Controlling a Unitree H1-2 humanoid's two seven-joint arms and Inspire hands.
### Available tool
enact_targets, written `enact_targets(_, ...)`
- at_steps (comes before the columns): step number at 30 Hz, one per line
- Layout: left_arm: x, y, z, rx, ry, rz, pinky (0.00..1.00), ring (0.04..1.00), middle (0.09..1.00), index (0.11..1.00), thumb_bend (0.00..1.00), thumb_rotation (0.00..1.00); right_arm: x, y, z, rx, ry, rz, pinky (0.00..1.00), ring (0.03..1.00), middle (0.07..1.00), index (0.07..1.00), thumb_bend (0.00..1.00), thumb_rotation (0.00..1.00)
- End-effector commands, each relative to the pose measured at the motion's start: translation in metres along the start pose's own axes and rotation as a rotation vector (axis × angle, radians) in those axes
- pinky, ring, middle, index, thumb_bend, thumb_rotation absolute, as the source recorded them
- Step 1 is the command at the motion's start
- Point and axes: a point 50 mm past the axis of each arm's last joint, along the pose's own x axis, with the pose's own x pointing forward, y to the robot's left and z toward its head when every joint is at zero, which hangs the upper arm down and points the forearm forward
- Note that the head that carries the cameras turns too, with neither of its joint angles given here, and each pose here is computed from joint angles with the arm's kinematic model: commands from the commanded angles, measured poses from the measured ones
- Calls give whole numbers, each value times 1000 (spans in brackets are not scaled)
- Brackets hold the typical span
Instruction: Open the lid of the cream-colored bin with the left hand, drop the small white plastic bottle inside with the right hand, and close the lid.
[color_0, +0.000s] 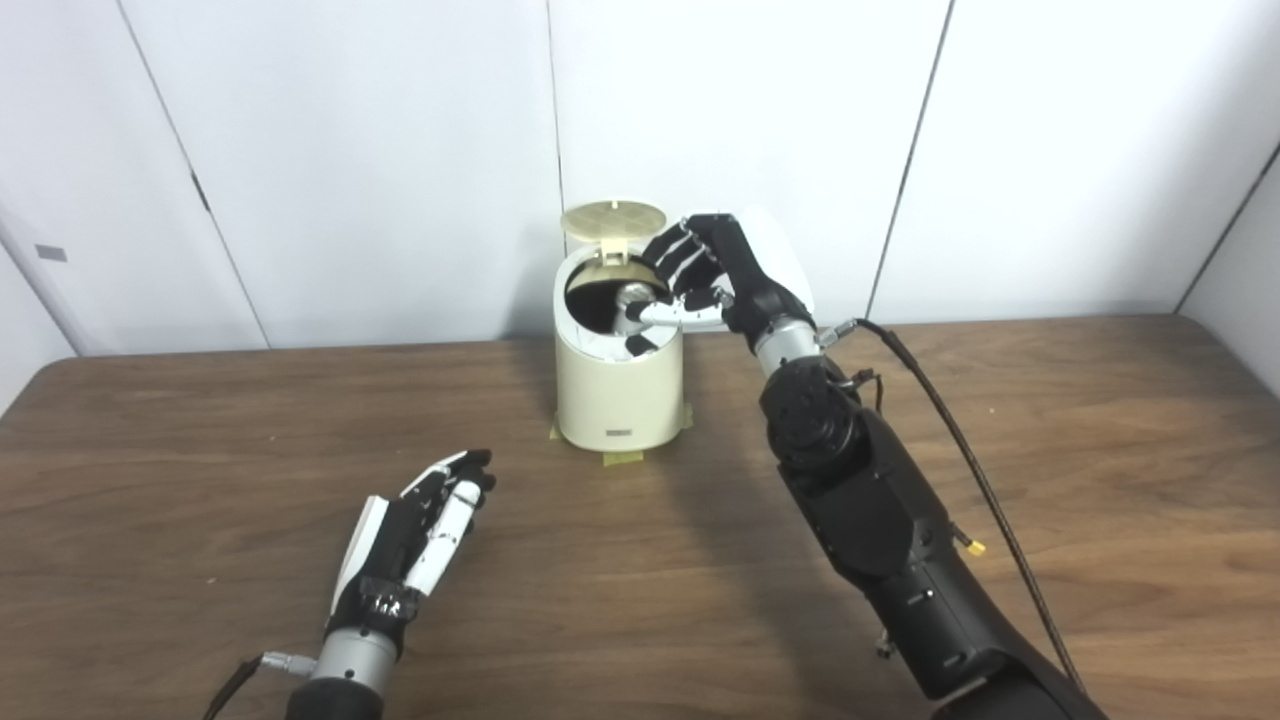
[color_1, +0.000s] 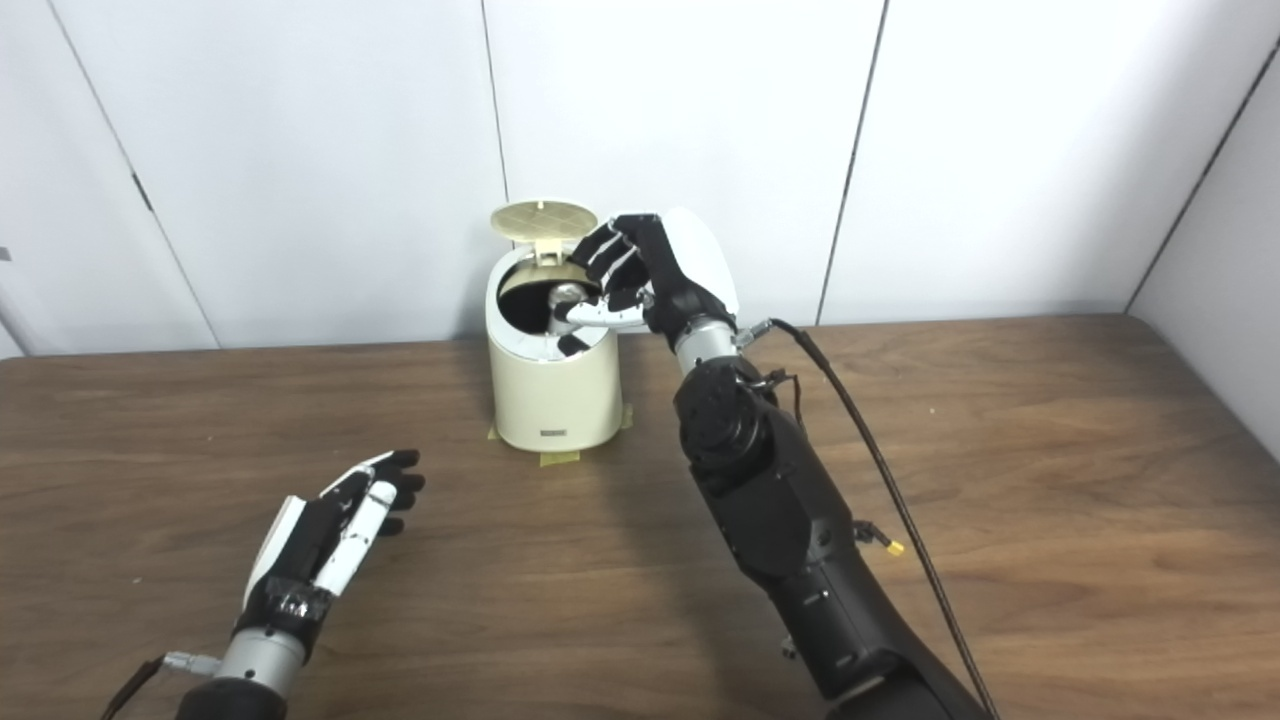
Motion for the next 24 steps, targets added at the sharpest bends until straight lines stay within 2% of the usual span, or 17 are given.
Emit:
enact_targets(1,4,3,10,3,-51,7,738,795,794,863,440,881,14,-15,21,-15,-78,-33,456,535,550,593,698,21)
enact_targets(3,4,3,10,5,-51,8,751,796,794,863,442,882,14,-16,21,-16,-79,-32,458,534,619,666,839,39)
enact_targets(6,5,4,11,6,-52,7,740,790,791,863,438,875,13,-16,20,-14,-79,-34,441,520,645,695,879,46)
enact_targets(9,5,4,11,17,-52,6,770,797,793,863,436,887,13,-17,20,-6,-79,-46,433,512,639,687,881,42)
enact_targets(11,5,4,11,13,-53,6,760,801,795,864,436,888,12,-18,20,5,-80,-58,438,512,620,660,859,24)
enact_targets(12,6,4,11,8,-53,6,757,800,796,864,436,885,12,-18,20,20,-85,-70,437,509,588,629,790,17)
enact_targets(13,6,4,11,6,-53,6,755,800,796,865,436,881,11,-19,20,35,-90,-82,435,503,531,577,662,8)
enact_targets(14,6,4,11,6,-53,6,744,795,795,864,433,877,11,-20,20,46,-96,-94,434,484,503,535,582,3)
enact_targets(15,6,5,11,5,-52,5,741,795,796,865,434,876,11,-21,21,55,-103,-106,432,459,500,517,552,1)
enact_targets(18,7,5,10,7,-54,5,745,797,797,866,436,871,10,-23,21,65,-118,-123,424,448,498,484,524,0)
enact_targets(22,8,7,11,21,-54,2,773,803,799,867,432,884,8,-26,20,69,-132,-142,393,437,498,484,520,0)
enact_targets(24,9,7,11,20,-53,1,756,806,802,868,431,884,7,-27,19,66,-130,-148,391,435,498,485,520,0)
